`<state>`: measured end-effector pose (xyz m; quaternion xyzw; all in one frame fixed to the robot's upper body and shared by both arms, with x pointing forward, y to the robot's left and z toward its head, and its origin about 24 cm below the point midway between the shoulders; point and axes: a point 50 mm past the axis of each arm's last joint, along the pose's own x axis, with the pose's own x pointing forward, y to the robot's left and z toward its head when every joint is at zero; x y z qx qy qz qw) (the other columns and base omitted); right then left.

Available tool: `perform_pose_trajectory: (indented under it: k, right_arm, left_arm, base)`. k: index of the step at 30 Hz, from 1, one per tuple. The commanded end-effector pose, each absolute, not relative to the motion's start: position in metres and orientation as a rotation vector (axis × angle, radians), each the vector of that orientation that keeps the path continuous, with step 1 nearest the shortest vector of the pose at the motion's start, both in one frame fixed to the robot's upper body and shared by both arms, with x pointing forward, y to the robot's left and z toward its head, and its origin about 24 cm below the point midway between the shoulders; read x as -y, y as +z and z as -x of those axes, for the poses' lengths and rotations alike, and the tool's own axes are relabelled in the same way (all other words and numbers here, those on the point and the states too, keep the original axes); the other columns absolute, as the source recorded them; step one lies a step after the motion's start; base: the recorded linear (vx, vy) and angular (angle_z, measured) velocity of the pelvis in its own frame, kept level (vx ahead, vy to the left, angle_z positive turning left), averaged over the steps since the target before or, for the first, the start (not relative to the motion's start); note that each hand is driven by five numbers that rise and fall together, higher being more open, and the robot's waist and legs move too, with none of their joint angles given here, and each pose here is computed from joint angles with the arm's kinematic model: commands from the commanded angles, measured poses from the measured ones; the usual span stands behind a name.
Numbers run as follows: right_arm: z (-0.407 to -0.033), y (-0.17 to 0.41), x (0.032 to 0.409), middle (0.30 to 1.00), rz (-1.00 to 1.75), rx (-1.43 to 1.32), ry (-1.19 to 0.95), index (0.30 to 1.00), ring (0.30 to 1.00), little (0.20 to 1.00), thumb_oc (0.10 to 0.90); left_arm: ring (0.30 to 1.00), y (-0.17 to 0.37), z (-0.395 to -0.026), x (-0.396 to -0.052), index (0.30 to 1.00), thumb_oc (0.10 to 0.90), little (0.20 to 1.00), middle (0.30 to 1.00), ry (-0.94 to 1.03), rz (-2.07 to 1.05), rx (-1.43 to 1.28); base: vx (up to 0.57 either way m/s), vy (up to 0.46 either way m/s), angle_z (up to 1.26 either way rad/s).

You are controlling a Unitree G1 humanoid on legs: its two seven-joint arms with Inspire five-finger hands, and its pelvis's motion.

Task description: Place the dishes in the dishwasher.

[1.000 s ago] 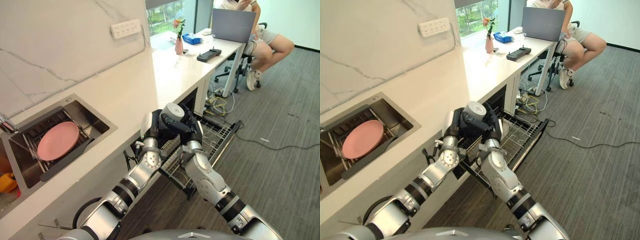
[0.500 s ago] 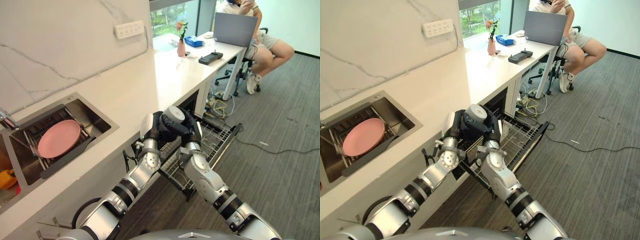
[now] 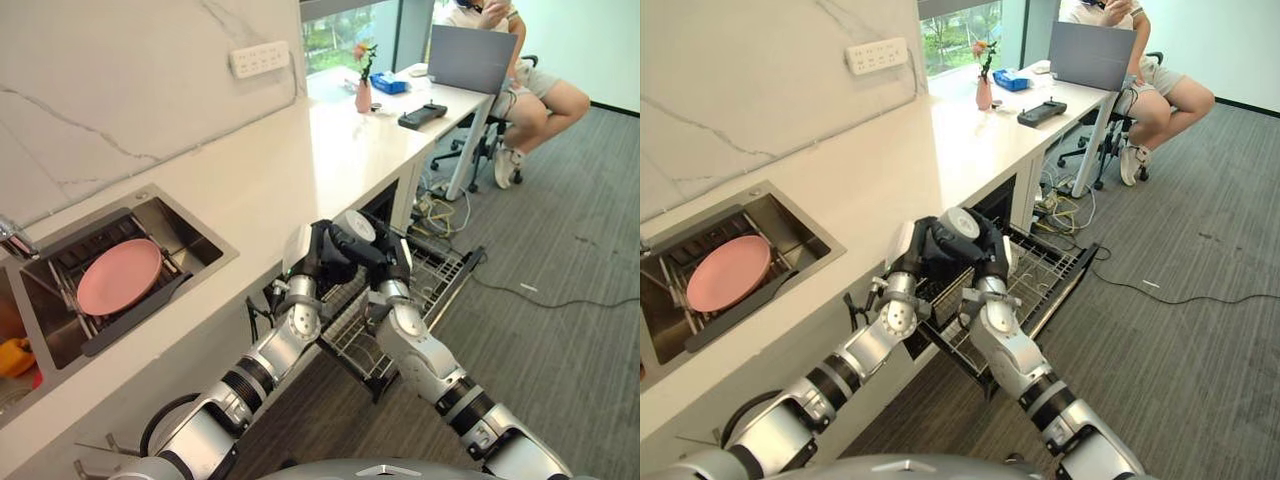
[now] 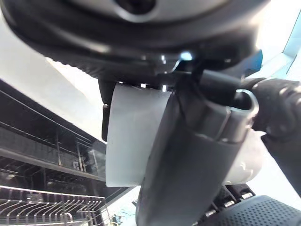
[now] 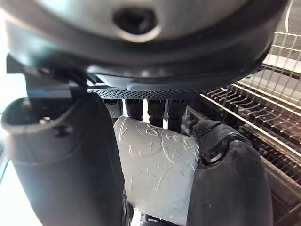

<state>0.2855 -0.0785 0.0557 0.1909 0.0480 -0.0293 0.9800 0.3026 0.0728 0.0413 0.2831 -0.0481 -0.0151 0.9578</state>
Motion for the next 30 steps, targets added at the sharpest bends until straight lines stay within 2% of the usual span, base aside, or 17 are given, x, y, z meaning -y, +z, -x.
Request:
perform_pose_trajectory:
  k: [1,2,4,6,7,9,19,21,26,27,28,29,30]
  right_arm:
    - [-0.301,0.176,0.061,0.3,-0.57,0.433,0.044,0.3,0.3,0.3,0.4]
    - [-0.299,0.185,0.068,0.3,-0.574,0.484,0.018,0.3,0.3,0.3,0.4]
    - [-0.28,0.228,0.092,0.3,-0.497,0.77,-0.036,0.3,0.3,0.3,0.4]
    - [-0.28,0.228,0.091,0.3,-0.496,0.771,-0.037,0.3,0.3,0.3,0.4]
    - [-0.267,0.247,0.103,0.3,-0.433,0.923,-0.092,0.3,0.3,0.3,0.4]
    - [-0.254,0.26,0.112,0.3,-0.404,1.032,-0.14,0.3,0.3,0.3,0.4]
    - [-0.224,0.281,0.141,0.3,-0.311,1.261,-0.334,0.3,0.3,0.3,0.4]
    - [-0.218,0.282,0.154,0.3,-0.172,1.323,-0.423,0.3,0.3,0.3,0.4]
    - [-0.227,0.257,0.176,0.3,-0.002,1.181,-0.422,0.3,0.3,0.3,0.4]
    - [-0.239,0.231,0.188,0.3,-0.02,0.998,-0.371,0.3,0.3,0.3,0.4]
    - [-0.245,0.218,0.192,0.3,-0.019,0.913,-0.349,0.3,0.3,0.3,0.4]
    - [-0.256,0.186,0.194,0.3,-0.051,0.724,-0.296,0.3,0.3,0.3,0.4]
    - [-0.256,0.186,0.194,0.3,-0.052,0.723,-0.295,0.3,0.3,0.3,0.4]
  left_arm:
    - [0.9,0.121,-0.323,-0.023,0.9,0.8,0.9,0.9,-0.153,-0.582,0.506]
    - [0.9,0.123,-0.324,-0.024,0.9,0.8,0.9,0.9,-0.151,-0.601,0.522]
    - [0.9,0.133,-0.325,-0.031,0.9,0.8,0.9,0.9,-0.135,-0.647,0.587]
    - [0.9,0.134,-0.325,-0.031,0.9,0.8,0.9,0.9,-0.135,-0.647,0.588]
    - [0.9,0.14,-0.323,-0.035,0.9,0.8,0.9,0.9,-0.126,-0.667,0.635]
    - [0.9,0.143,-0.321,-0.039,0.9,0.8,0.9,0.9,-0.118,-0.682,0.667]
    - [0.9,0.157,-0.313,-0.052,0.9,0.8,0.9,0.9,-0.085,-0.665,0.743]
    - [0.9,0.156,-0.31,-0.062,0.9,0.8,0.9,0.9,-0.078,-0.649,0.747]
    - [0.9,0.137,-0.292,-0.092,0.9,0.8,0.9,0.9,-0.137,-0.486,0.618]
    - [0.9,0.109,-0.275,-0.108,0.9,0.8,0.9,0.9,-0.24,-0.298,0.421]
    - [0.9,0.094,-0.266,-0.119,0.9,0.8,0.9,0.9,-0.261,-0.229,0.325]
    - [0.9,0.052,-0.247,-0.135,0.9,0.8,0.9,0.9,-0.274,-0.096,0.086]
    - [0.9,0.052,-0.247,-0.136,0.9,0.8,0.9,0.9,-0.273,-0.095,0.085]
  base:
    - [0.0,0.0,0.0]
    - [0.01,-0.009,0.07]
    - [0.01,-0.022,0.17]
    - [0.01,-0.016,0.14]
    - [0.02,-0.021,0.04]
    - [0.02,-0.024,0.04]
    - [0.0,0.0,0.0]
    - [0.0,0.0,0.0]
    - [0.0,0.0,0.0]
    - [0.0,0.0,0.0]
    - [0.0,0.0,0.0]
    - [-0.01,-0.008,-0.04]
    - [-0.02,-0.003,-0.04]
